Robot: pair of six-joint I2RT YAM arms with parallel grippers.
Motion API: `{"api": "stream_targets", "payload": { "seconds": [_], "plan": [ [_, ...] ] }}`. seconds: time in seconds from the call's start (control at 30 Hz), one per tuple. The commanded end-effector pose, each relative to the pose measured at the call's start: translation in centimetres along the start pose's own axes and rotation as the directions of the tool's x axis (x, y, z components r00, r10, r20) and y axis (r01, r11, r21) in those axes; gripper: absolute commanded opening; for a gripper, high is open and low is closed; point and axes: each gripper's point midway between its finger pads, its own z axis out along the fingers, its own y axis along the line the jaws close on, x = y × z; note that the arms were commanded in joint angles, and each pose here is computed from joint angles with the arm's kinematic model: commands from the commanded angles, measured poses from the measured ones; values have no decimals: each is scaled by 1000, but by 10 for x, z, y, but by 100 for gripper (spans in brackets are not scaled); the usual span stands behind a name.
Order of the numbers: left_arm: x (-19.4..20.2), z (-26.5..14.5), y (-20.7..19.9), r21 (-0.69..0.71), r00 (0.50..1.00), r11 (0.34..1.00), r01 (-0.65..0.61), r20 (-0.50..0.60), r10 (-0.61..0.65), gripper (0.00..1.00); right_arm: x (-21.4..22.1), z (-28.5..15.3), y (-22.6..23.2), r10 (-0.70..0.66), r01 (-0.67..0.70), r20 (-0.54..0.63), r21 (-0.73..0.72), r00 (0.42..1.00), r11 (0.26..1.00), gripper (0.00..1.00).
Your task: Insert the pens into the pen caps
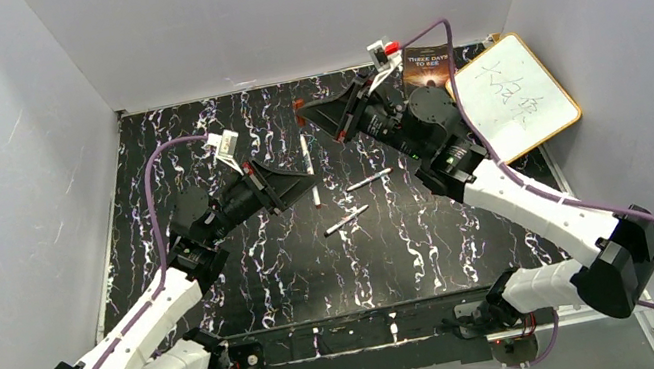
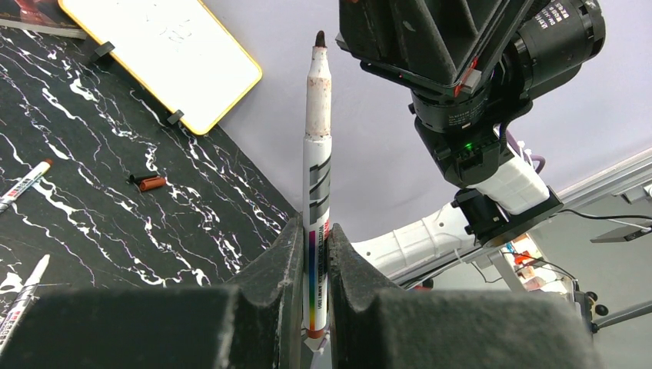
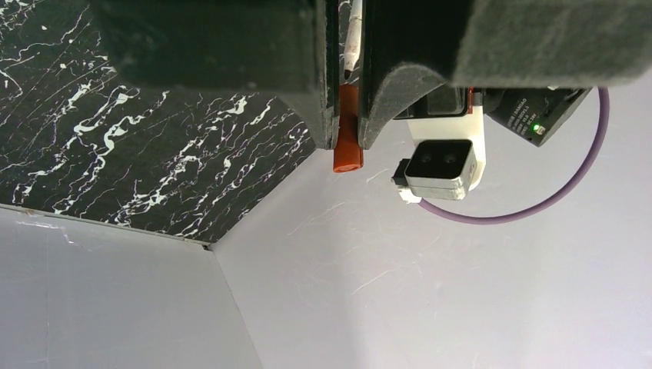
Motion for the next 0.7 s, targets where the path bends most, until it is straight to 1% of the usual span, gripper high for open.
{"api": "stream_targets", "payload": {
  "seconds": [0.0, 0.17, 0.5, 0.67],
  "plan": [
    [-10, -1, -18, 46, 999, 998, -49, 27, 48, 0, -12, -7, 14, -15, 17, 35, -41, 999, 999, 0],
    [-10, 0, -21, 55, 999, 997, -51, 20, 50, 0, -8, -5, 11, -12, 13, 30, -38, 999, 999, 0],
    [-7, -2, -21, 62, 999, 997, -46, 16, 45, 0, -21, 2, 15, -38, 41, 53, -41, 998, 998, 0],
    [-7, -2, -21, 63, 999, 997, -49, 15, 48, 0, -20, 3, 13, -46, 47, 51, -36, 998, 998, 0]
  ]
}}
